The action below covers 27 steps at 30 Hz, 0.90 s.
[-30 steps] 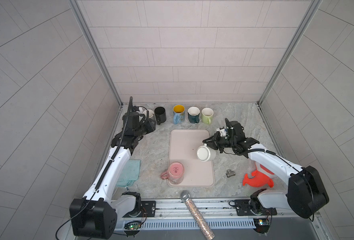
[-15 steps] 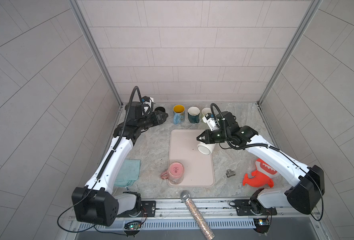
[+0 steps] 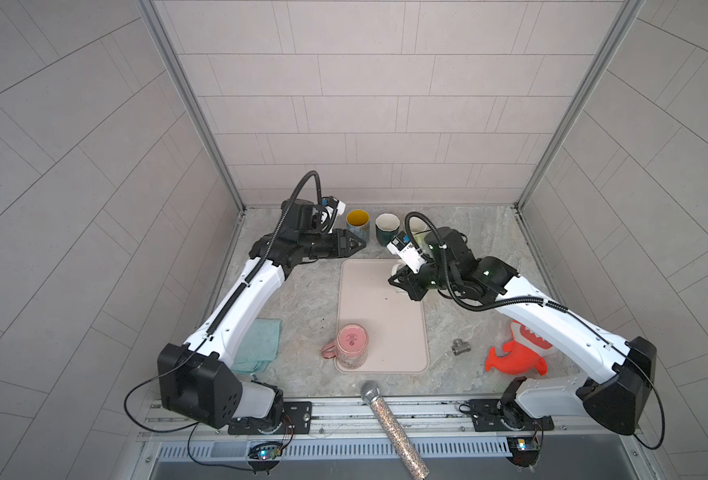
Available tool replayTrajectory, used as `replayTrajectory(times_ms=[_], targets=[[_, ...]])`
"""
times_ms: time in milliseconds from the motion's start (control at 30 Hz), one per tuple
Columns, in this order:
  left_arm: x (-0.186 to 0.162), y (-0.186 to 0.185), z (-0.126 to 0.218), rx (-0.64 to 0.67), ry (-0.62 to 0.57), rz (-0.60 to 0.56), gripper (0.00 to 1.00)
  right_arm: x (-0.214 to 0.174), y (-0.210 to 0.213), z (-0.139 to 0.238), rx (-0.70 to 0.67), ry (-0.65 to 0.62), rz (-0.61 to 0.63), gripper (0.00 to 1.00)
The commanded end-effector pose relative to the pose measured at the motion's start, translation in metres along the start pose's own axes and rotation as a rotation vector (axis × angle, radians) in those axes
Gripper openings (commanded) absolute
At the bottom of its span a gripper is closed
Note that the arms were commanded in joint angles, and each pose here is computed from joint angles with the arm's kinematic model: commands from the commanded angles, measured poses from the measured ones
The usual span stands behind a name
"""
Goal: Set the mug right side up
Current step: 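Turn the white mug upright with the right gripper while the left gripper approaches, then close the left gripper on the white mug rim beside the right gripper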
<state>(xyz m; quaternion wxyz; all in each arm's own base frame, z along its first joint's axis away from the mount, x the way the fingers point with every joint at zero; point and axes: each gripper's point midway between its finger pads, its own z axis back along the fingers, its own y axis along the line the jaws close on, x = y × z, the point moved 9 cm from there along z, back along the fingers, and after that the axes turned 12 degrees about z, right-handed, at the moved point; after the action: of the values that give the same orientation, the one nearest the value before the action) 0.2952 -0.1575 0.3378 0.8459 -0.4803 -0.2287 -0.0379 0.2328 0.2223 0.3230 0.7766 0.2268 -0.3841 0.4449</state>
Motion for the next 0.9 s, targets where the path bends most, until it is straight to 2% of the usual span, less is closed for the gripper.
replayTrajectory(times_ms=[0,300,633,867], targets=[[-0.004,-0.020,-0.001,-0.054,0.042,-0.071,0.39,0.018,0.009,0.017,0.004,-0.106,0.175,0.00],[-0.017,-0.033,-0.006,-0.099,0.088,-0.098,0.39,0.018,0.027,0.018,0.009,-0.051,0.334,0.00],[-0.033,-0.044,-0.021,-0.162,0.189,-0.099,0.39,0.026,0.033,0.021,-0.015,-0.096,0.416,0.00],[-0.045,-0.043,-0.028,-0.132,0.252,-0.104,0.41,0.031,0.034,0.023,-0.029,-0.103,0.450,0.00]])
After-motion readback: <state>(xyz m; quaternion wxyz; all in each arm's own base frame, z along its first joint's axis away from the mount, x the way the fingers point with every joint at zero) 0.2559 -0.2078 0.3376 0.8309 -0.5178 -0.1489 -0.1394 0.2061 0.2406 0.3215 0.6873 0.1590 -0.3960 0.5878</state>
